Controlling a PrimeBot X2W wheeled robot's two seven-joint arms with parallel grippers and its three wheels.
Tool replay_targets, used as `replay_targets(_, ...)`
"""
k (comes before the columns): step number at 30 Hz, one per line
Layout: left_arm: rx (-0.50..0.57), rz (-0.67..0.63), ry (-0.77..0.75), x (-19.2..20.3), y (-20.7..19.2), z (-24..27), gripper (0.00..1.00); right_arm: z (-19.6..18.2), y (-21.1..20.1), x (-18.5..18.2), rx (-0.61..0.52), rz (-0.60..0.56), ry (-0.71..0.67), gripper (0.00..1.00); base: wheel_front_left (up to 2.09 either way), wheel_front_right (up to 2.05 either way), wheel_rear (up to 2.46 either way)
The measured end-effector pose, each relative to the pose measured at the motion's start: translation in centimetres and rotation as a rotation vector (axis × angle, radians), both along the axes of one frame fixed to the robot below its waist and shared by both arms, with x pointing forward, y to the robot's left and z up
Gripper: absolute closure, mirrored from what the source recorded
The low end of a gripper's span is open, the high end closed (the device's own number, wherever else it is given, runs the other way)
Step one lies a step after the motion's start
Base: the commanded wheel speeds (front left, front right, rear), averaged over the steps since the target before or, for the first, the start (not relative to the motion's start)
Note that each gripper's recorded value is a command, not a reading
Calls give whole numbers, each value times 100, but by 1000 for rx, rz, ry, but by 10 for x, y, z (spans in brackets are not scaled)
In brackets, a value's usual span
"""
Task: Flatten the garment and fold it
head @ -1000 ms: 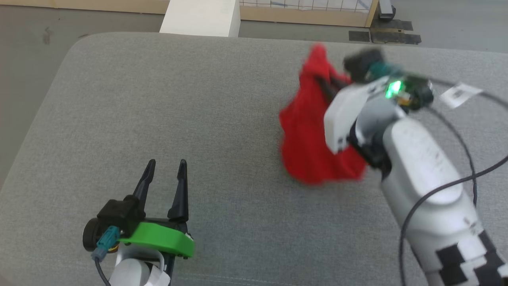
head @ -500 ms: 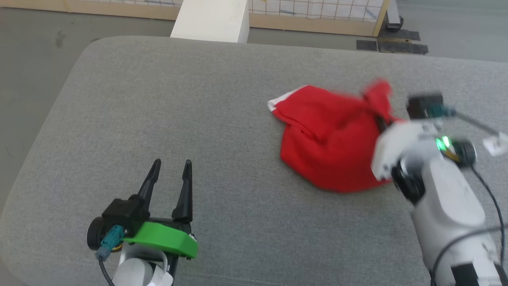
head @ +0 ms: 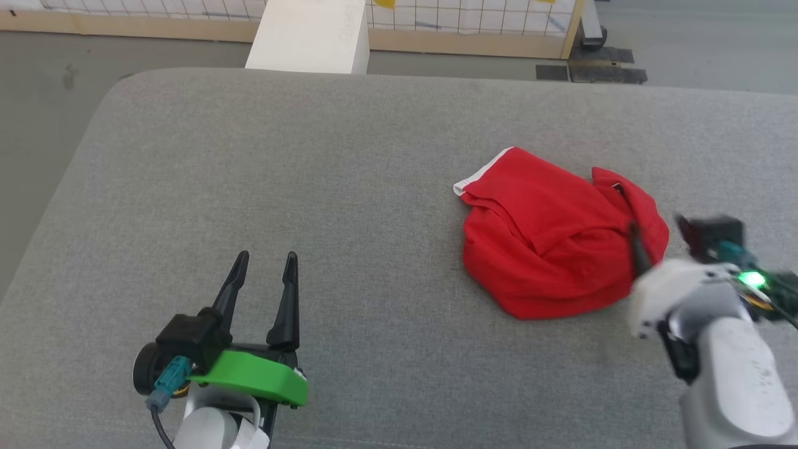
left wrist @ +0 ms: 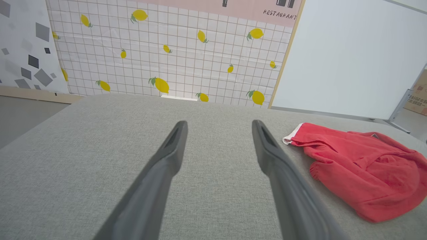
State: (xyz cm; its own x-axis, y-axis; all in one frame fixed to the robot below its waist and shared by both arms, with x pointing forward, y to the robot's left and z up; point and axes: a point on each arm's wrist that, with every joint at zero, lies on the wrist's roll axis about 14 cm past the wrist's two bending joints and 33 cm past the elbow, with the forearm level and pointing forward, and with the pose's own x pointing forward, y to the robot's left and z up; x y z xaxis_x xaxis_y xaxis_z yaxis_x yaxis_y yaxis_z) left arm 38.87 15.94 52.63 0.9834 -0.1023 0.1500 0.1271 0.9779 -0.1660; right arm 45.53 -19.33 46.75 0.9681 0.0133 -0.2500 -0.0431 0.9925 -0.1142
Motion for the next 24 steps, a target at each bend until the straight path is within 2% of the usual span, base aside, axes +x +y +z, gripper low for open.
replay_targets(4,-1,-4,7,3,-1,-3,0,26,50,9,-25,153,-85,0,0,0,0)
replay_targets(7,-4,-7,11,6,-2,-5,0,2,77,5,-93,242,39,0,0,0,0)
replay_targets(10,-7,-10,16,9,-3,-6,0,-23,84,3,-165,285,172,0,0,0,0)
replay_targets(16,-7,2,22,13,1,-9,0,-36,85,21,-254,304,261,0,0,0,0)
replay_targets(20,-10,19,35,13,7,-13,0,-65,91,16,-292,335,393,0,0,0,0)
replay_targets(21,-9,23,38,13,8,-14,0,-72,92,13,-303,342,428,11,0,0,0)
replay_targets(22,-8,26,41,13,9,-15,0,-76,93,12,-309,346,448,38,0,0,0)
replay_targets(24,-8,32,44,13,11,-16,0,-78,95,15,-308,353,456,73,0,0,0)
